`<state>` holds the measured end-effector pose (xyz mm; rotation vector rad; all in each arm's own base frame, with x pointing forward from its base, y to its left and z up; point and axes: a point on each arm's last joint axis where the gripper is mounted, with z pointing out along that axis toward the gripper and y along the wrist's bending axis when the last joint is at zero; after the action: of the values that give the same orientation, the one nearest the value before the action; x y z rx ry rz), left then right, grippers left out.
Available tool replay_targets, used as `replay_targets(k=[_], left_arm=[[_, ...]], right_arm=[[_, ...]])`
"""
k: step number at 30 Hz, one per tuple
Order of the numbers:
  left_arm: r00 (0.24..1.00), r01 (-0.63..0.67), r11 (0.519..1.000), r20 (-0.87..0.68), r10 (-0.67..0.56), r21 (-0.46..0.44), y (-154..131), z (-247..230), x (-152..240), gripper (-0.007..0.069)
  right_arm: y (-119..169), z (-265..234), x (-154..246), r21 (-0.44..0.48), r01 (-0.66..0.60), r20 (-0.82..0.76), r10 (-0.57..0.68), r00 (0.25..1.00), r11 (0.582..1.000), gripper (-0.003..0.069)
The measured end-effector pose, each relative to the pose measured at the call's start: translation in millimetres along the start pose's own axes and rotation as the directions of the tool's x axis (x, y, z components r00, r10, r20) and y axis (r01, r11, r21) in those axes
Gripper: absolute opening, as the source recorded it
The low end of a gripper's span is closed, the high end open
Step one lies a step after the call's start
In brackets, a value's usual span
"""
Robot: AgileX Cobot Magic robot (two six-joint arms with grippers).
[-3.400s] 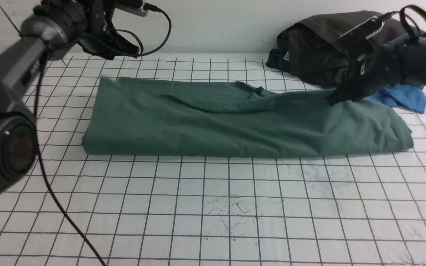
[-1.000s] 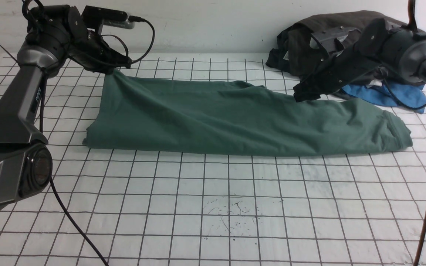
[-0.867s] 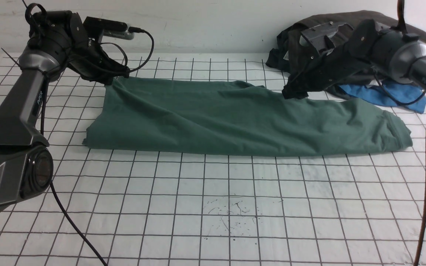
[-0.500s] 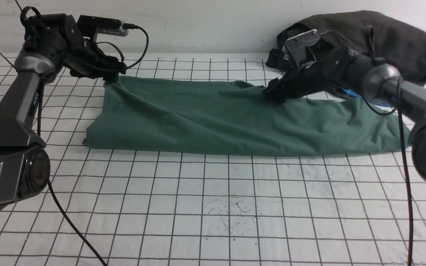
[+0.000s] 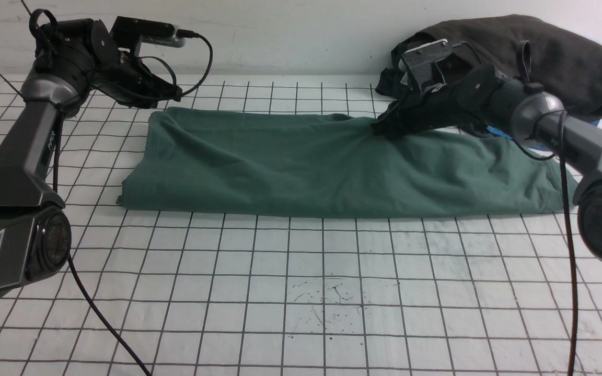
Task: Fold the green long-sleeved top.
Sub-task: Use the right arm to clamp the right edge of the fabric
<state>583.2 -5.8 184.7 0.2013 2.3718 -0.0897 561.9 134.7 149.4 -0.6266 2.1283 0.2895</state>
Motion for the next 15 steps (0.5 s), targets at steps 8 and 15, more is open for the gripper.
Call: replay_targets(k=[8,15], left_arm=[[0.998,0.006,1.000,-0.056,-0.006,0.008,1,27,22,0.0330],[0.999,-0.032,0.999,-0.017,0.032,0.012,-6,34,21,0.0025]], right_arm=[[0,-1,2,-0.025,-0.001,-0.025,0.000,1.000,1.000,-0.0004],[0,-1,2,-0.029,0.000,-0.029,0.000,1.000,1.000,-0.0006]])
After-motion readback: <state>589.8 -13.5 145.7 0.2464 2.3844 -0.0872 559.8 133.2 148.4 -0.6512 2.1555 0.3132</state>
